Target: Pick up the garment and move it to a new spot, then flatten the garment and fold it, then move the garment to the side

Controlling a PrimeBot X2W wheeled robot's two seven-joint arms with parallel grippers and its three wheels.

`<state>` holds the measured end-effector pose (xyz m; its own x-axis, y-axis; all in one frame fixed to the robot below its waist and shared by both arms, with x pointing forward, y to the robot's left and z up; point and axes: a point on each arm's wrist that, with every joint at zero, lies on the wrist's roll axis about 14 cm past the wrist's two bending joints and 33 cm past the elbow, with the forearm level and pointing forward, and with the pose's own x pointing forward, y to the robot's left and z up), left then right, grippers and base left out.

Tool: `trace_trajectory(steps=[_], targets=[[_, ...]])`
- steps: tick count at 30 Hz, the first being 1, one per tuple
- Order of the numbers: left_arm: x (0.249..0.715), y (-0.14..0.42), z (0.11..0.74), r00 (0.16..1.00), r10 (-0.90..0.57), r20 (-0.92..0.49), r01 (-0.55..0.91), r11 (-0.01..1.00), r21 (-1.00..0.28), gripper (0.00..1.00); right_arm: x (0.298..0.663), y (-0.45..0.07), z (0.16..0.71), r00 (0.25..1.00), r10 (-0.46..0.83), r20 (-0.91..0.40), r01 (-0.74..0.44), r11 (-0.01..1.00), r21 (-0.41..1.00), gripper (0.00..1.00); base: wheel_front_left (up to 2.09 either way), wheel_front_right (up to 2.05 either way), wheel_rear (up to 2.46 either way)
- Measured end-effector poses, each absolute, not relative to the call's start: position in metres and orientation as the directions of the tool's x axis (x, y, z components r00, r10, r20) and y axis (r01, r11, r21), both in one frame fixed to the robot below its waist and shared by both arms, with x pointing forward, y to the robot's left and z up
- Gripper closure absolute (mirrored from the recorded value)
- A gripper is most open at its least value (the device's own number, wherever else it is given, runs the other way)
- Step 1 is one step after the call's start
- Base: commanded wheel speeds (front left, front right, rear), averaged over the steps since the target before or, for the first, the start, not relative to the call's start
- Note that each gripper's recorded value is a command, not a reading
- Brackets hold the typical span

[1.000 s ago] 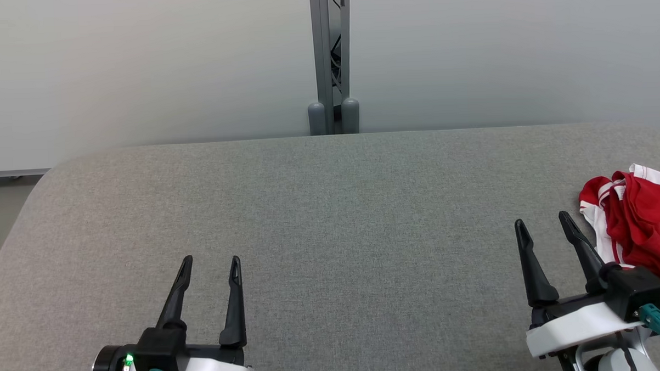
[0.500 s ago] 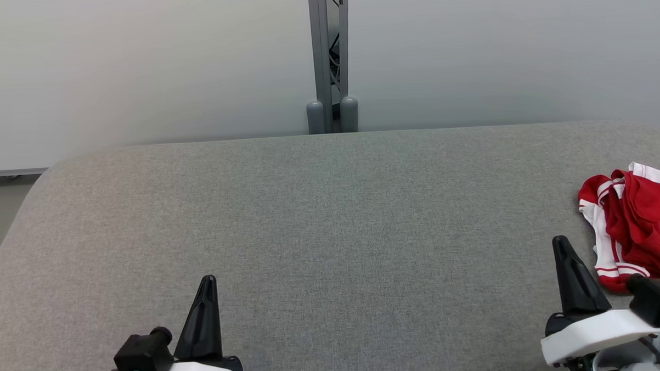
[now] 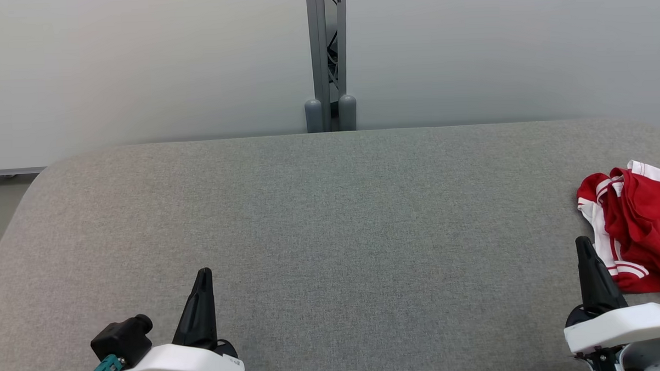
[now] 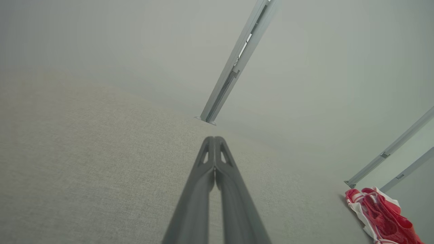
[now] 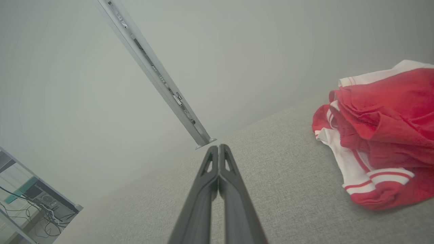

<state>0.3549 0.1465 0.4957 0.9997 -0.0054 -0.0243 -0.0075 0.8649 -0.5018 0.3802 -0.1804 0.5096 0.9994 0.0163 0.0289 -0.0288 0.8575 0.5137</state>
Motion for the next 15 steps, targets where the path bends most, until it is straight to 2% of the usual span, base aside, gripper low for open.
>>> trace_trajectory(steps=[15], targets=[[0.364,0.146,0.493,0.998,-0.025,-0.055,-0.019,0.733,-0.680,1.00,0.379,-0.199,0.505,0.999,-0.032,-0.011,0.031,0.722,0.691,1.00,0.00,0.00,0.00]])
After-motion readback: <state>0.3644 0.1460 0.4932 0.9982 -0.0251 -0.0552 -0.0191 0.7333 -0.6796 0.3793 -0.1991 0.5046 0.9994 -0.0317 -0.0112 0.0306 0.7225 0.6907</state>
